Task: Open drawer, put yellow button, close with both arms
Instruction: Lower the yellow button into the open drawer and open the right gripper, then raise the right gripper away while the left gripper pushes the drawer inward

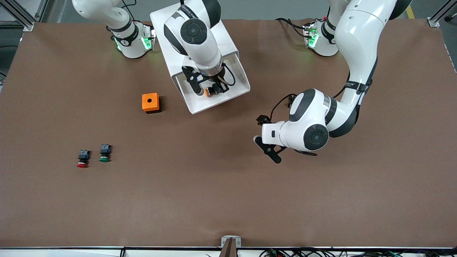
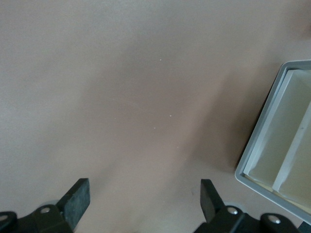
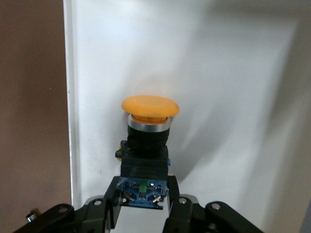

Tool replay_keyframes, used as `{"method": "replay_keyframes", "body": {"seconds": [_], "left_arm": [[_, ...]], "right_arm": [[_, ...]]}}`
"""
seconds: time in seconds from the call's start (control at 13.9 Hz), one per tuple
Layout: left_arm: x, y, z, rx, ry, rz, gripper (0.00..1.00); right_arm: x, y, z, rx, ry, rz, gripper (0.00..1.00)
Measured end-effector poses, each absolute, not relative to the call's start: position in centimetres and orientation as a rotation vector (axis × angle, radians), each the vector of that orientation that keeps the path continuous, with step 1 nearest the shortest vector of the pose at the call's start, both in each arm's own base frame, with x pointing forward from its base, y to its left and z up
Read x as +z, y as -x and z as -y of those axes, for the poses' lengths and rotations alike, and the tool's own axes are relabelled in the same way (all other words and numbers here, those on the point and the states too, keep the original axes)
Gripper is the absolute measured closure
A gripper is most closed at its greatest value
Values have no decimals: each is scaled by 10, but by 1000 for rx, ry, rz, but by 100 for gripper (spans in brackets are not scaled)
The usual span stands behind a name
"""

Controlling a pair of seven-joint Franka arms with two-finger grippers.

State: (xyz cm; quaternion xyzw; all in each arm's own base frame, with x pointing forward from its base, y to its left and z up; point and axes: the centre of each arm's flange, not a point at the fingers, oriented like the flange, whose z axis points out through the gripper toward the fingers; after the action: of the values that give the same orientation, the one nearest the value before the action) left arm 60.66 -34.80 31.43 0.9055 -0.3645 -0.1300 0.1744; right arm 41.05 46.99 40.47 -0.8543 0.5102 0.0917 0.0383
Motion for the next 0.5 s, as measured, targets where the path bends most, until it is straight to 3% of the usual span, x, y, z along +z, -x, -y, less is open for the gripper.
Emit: {"method": "replay_keyframes", "body": {"seconds": [0.07, 0.14, 0.5], "left_arm": [[314, -607, 348, -368, -2568, 1034, 0], [314, -607, 347, -368, -2568, 1034, 0], [315, -606, 353, -365, -2603, 967, 0]], "right_arm": [[405, -411, -470, 281, 2620, -1566, 59], [405, -411, -470, 281, 2619, -1566, 52], [436, -416, -471, 308, 2649, -1568, 3]]}}
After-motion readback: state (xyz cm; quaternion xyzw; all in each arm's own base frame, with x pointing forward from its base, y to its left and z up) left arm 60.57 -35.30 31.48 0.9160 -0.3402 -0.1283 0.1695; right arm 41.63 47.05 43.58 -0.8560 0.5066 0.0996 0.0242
